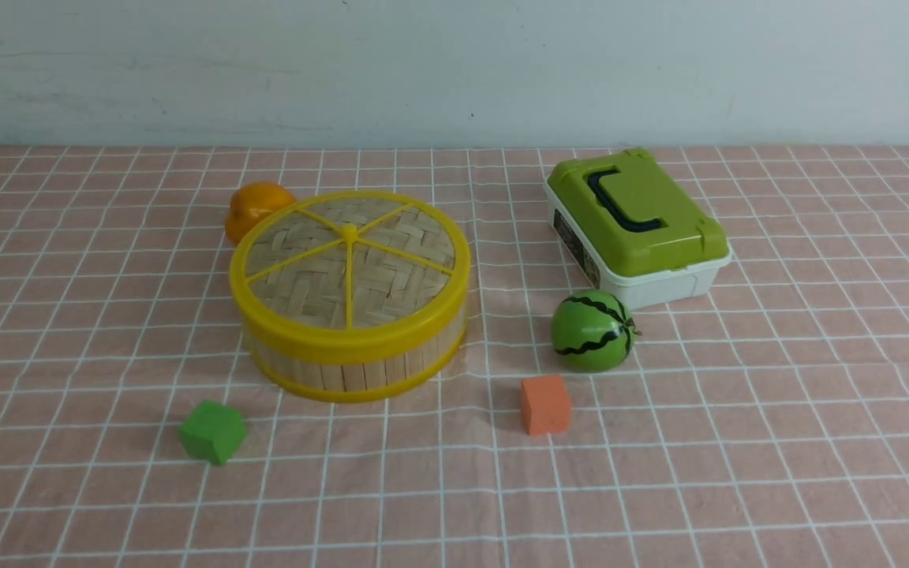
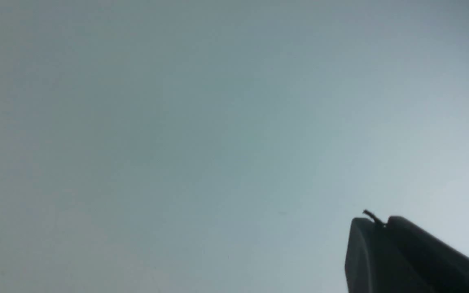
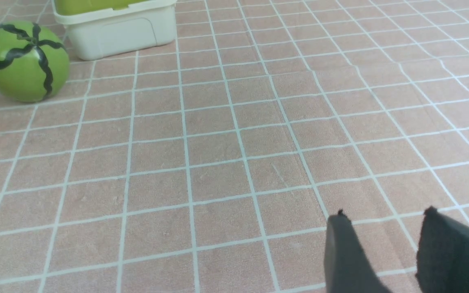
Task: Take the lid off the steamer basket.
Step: Use the left arm to lift the lid of the steamer
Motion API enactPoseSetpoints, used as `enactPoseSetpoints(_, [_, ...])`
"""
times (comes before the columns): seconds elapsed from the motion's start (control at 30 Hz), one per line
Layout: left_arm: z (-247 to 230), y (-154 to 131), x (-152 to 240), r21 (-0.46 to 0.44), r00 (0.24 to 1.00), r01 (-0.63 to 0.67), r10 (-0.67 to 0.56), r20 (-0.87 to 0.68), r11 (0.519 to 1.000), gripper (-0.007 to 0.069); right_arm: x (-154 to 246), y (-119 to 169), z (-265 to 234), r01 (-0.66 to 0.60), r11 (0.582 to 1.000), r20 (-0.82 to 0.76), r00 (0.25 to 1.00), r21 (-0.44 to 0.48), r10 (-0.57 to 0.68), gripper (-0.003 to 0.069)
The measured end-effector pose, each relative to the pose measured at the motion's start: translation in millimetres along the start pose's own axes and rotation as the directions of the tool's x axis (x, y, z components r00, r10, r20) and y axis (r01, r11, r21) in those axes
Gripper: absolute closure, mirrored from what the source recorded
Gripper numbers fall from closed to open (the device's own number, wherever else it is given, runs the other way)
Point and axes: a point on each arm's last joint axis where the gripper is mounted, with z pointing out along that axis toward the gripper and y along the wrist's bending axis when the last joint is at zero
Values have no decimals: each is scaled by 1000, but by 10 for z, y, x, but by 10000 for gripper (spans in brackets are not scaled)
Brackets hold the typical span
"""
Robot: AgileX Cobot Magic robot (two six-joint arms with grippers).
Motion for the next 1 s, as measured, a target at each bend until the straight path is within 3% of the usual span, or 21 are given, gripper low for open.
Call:
enactPoseSetpoints(0.17, [539,-135,-401,-66,991,-53,44,-128,996,585,0,0,0,0,1000,0,1000,0,0,419])
enactPoseSetpoints(0.33, [1217,-70,-248,-149,926,-85,23,-378,985,585,0,0,0,0,1000,0,1000,0,0,419])
enactPoseSetpoints(0.47, [1568,31,56,-215,786,-108,-49,-616,971,585,0,0,0,0,1000,0,1000,0,0,419])
enactPoseSetpoints(0.6, [1929,127,463,-300,508,-113,-204,-837,947,585,0,0,0,0,1000,0,1000,0,0,419])
enactPoseSetpoints(0.63, [2047,139,544,-303,452,-112,-223,-864,946,586,0,0,0,0,1000,0,1000,0,0,419])
enactPoseSetpoints(0.67, [2058,126,525,-300,450,-108,-223,-865,948,587,0,0,0,0,1000,0,1000,0,0,419])
enactPoseSetpoints(0.7, [2236,146,662,-293,369,-103,-238,-899,951,594,0,0,0,0,1000,0,1000,0,0,419])
enactPoseSetpoints(1.0, [2949,229,1038,-191,213,-90,-168,-962,977,638,0,0,0,0,1000,0,1000,0,0,419])
